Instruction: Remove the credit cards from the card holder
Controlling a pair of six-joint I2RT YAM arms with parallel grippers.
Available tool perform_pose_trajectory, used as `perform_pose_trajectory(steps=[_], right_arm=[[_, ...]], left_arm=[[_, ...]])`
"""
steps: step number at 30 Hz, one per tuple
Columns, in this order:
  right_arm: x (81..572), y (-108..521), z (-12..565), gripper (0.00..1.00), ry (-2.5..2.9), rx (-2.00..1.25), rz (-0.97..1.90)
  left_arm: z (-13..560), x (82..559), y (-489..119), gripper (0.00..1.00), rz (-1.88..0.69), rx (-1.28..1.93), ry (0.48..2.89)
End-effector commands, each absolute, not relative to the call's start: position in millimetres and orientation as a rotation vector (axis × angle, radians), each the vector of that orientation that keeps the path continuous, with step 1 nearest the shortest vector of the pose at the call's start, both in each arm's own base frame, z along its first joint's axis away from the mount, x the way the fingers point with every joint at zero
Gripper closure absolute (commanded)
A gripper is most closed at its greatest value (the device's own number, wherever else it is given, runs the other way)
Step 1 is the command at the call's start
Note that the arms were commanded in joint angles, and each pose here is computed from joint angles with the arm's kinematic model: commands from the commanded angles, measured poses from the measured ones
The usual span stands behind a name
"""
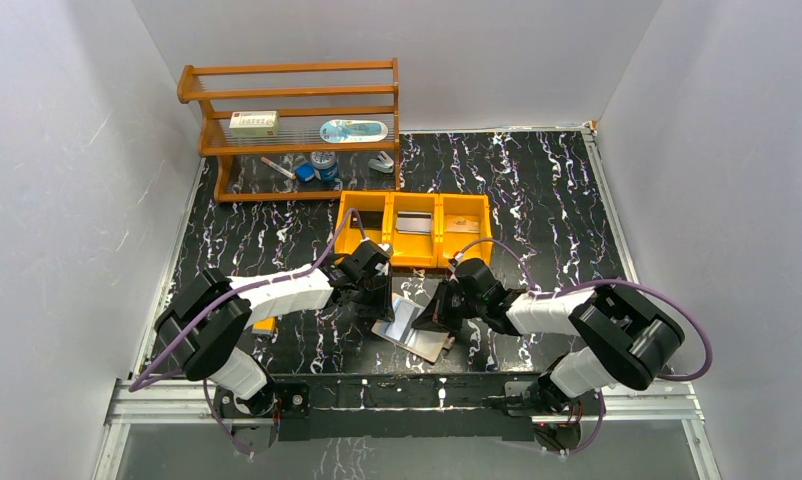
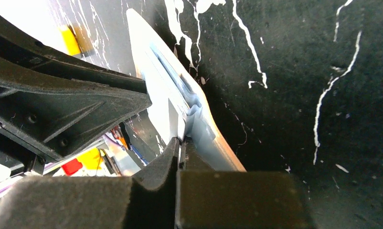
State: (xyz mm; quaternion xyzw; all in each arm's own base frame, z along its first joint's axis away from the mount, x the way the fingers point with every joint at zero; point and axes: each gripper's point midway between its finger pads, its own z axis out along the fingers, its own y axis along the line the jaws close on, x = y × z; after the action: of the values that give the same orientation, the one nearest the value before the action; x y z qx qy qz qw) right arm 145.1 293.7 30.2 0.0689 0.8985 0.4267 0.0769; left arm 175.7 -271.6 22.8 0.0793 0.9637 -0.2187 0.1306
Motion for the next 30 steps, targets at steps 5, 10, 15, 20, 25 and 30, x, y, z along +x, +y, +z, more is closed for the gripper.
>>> perform_pose_trajectory(steps=[5,10,15,20,25,30], right_arm=[[134.1,301.2,57.6,0.96,2.638,0.068,1.431],[130.5,291.7,50.2,0.95,2.669,0.093,1.41],[132.3,287.4,51.8,0.94,2.665,0.114,1.426],[121.8,274.8,39.0,0.93,2.723,0.13,1.4],[120.0,267.6,34.8,0.94,2.742,0.152,1.385],[121.2,260.9,33.4,0.94,2.751,0.119,1.355]], left_arm=[[-13.4,155.8,-235.7,0.88,-0.386,0.232,2.927],[-14.8,155.3,-234.2,0.88,-0.373,0.229,2.932],[-14.4,155.7,-232.3,0.88,-0.361,0.223,2.931],[-14.0,155.9,-232.2,0.89,-0.358,0.221,2.931],[-13.2,156.7,-230.7,0.89,-0.346,0.219,2.928],[-13.1,156.5,-230.5,0.89,-0.346,0.221,2.928]])
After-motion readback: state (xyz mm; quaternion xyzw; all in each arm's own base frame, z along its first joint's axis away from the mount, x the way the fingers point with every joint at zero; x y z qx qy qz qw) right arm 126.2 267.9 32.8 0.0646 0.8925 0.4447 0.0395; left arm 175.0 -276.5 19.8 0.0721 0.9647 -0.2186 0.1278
